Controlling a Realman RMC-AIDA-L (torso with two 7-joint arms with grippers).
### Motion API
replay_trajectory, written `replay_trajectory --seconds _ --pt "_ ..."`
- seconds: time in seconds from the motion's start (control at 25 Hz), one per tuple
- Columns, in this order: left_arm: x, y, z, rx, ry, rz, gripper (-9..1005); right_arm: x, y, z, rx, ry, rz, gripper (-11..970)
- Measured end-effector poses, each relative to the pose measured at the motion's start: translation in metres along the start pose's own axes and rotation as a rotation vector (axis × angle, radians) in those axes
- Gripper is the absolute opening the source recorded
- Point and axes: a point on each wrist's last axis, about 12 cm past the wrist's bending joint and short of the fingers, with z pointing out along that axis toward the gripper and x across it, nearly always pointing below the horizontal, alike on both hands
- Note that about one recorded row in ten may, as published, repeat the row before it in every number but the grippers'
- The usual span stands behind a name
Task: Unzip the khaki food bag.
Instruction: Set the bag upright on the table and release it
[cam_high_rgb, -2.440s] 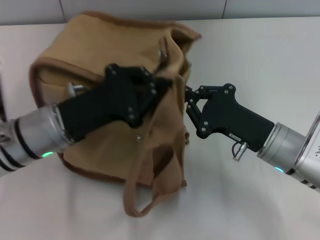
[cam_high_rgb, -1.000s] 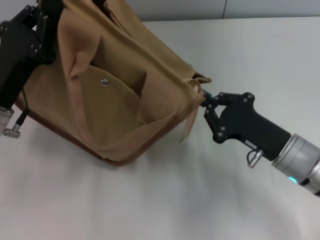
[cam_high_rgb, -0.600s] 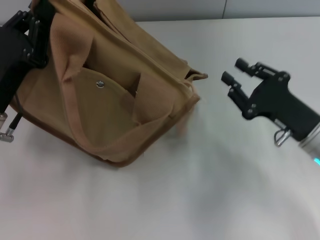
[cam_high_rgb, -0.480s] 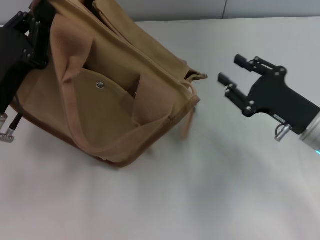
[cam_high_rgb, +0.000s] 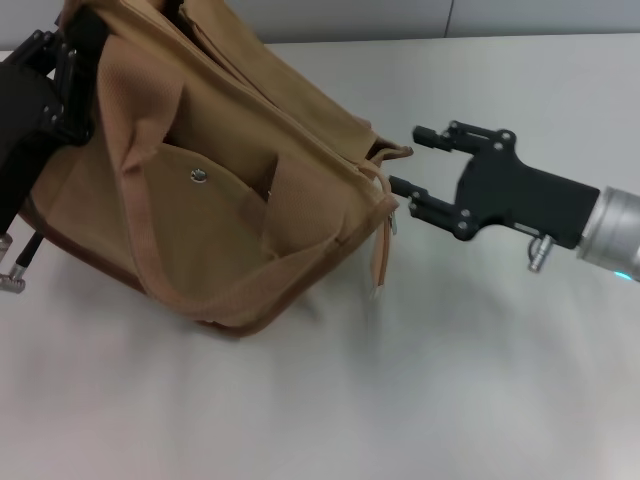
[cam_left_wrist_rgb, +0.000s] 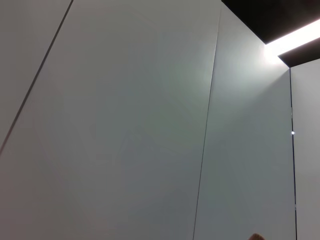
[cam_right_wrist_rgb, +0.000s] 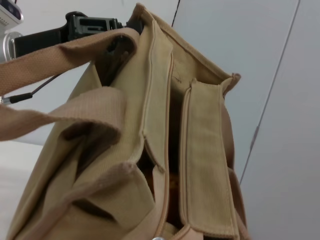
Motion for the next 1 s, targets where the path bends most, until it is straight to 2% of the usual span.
replay_trajectory --seconds 0.16,0.36,0.6,0.8,1.0 --pt "0.0 0.0 -0.001 -0.003 0.001 -0.004 117 -0.003 -0.004 0.011 -0.012 0.008 -0.015 600" --pt "0.001 -0.001 -0.003 -0.002 0.008 -0.006 120 -0.004 -0.006 0.021 -0.031 0.025 -0.025 451" --pt "0.001 -0.001 -0.005 -0.004 0.009 -0.007 123 -0.004 -0.003 0.022 -0.036 0.022 -0.036 204" --pt "0.001 -0.001 -0.006 -0.005 0.01 -0.007 126 -0.005 -0.002 0.024 -0.021 0.003 -0.019 47" --pt "0.004 -0.004 -0.006 0.013 0.031 -0.016 129 -0.013 -0.008 0.022 0.028 -0.063 0.055 48"
